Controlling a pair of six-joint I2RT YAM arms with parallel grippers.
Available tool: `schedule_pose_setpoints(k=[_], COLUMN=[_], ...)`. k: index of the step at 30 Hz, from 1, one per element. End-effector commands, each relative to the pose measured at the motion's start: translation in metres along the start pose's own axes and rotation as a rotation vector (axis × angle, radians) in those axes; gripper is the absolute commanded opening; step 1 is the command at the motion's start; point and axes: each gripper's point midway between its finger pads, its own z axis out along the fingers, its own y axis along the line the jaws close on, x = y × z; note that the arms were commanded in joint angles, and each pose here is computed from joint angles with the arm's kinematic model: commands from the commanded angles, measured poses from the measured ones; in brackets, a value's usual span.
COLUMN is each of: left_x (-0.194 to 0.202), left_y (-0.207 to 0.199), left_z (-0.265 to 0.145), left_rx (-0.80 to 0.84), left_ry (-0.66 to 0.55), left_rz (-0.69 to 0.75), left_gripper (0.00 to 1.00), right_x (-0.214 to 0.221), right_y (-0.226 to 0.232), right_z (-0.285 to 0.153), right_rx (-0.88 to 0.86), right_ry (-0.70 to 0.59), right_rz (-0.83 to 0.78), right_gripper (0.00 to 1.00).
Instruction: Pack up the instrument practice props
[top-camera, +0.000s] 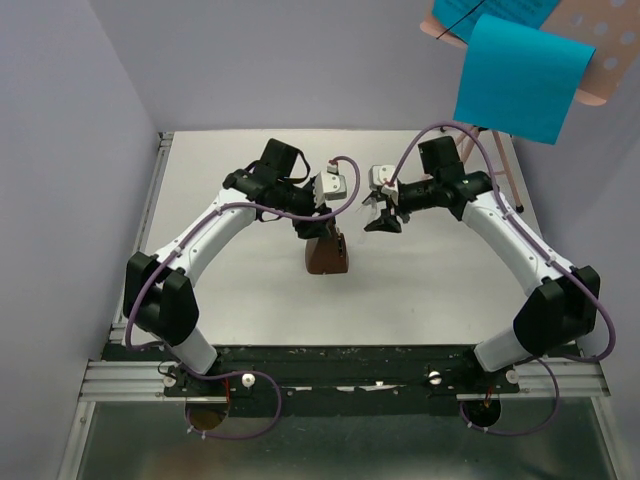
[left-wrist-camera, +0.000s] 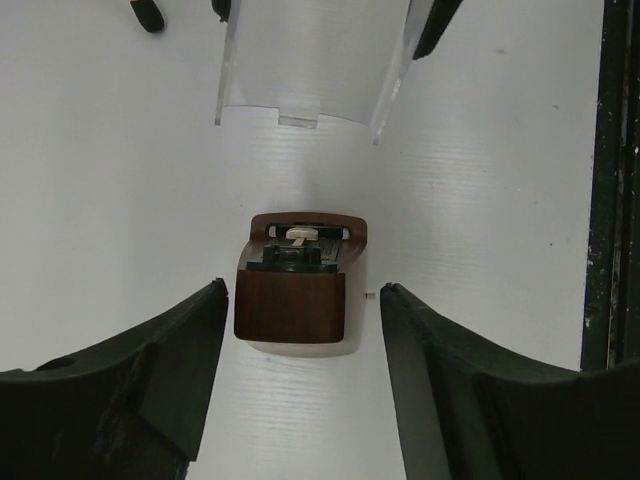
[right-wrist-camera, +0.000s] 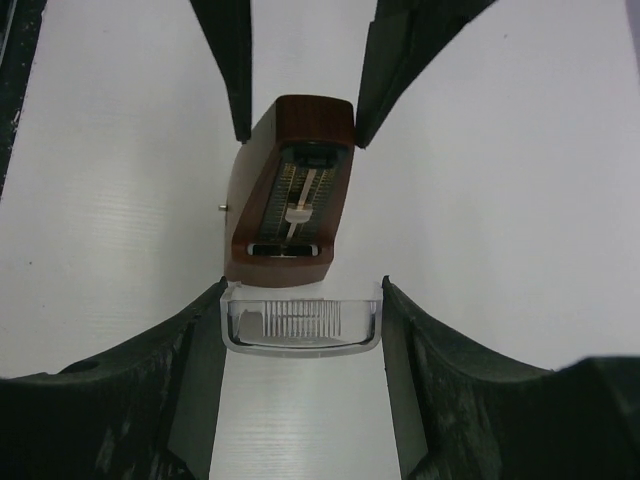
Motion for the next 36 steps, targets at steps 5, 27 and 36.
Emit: schedule_pose_setpoints(k=[5,27,36], left_x=[0.014,0.019,0.019], left_y=[-0.007,-0.013,-0.013], left_z=[0.007,0.011,0.011], left_rx=[0.04,0.066,0.065], left_ry=[0.02,0.026,0.025], left_rz=[0.008,-0.055,-0.06], left_gripper=[0.51,0.0,0.0], right_x=[-0.004,0.027,0.037], right_y=[0.008,0.007,0.018], right_z=[0.035,0.068,0.076], right_rx=[-0.069,-0.067,-0.08], right_ry=[-0.024,0.015,0.045], right_rz=[-0.094,-0.003,-0.001], right_gripper=[0.0,0.0,0.0])
